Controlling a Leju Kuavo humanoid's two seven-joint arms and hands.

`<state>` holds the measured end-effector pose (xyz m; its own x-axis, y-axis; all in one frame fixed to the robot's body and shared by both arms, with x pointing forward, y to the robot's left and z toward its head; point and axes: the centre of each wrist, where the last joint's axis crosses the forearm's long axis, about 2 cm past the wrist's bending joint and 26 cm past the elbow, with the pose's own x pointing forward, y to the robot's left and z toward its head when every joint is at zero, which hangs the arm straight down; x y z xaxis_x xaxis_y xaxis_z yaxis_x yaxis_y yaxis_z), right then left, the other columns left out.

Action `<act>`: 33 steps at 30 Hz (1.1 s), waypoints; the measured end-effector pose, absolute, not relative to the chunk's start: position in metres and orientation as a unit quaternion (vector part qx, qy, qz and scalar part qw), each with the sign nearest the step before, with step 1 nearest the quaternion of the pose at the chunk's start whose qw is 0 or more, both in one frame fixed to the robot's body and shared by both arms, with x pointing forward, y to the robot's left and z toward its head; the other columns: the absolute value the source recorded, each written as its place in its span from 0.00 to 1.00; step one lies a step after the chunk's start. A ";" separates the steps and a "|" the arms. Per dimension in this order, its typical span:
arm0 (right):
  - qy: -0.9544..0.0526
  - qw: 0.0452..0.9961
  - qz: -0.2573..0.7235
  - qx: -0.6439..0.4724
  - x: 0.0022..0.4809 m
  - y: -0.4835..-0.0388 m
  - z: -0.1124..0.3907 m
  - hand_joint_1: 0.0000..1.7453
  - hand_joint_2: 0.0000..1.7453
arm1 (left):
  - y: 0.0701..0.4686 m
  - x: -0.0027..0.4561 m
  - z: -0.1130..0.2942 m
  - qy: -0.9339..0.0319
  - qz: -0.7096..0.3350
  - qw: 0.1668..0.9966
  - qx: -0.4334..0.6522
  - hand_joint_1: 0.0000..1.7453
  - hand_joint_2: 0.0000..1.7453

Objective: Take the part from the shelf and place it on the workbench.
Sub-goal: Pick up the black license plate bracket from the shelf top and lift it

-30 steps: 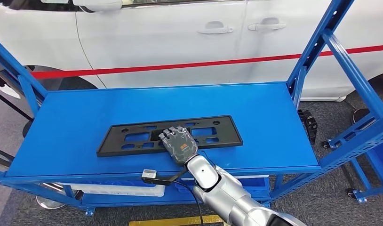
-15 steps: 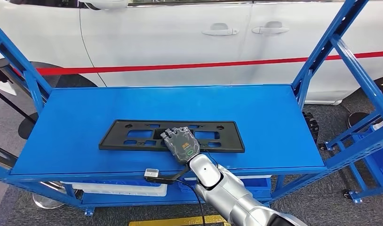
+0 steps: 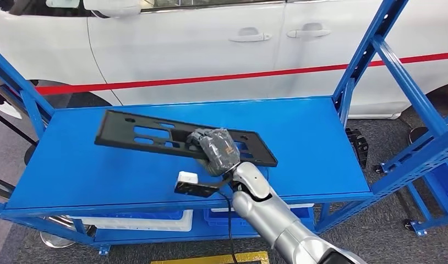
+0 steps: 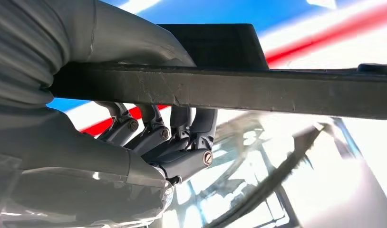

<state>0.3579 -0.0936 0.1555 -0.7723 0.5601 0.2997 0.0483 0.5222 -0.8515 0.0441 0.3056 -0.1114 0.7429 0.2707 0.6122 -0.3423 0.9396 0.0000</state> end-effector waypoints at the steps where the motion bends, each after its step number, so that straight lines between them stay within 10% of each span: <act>1: -0.844 0.293 0.424 -0.151 0.358 -0.096 0.162 0.99 1.00 | 0.306 0.044 -0.111 -0.321 0.167 0.930 0.055 0.00 0.00; 18: -0.880 0.209 0.136 0.405 0.303 -0.159 0.251 0.99 1.00 | 0.308 0.042 -0.111 -0.365 0.167 0.914 0.051 0.00 0.00; 33: -0.845 0.181 0.189 0.467 0.291 -0.169 0.267 0.99 1.00 | 0.309 0.047 -0.111 -0.338 0.178 0.924 0.025 0.00 0.00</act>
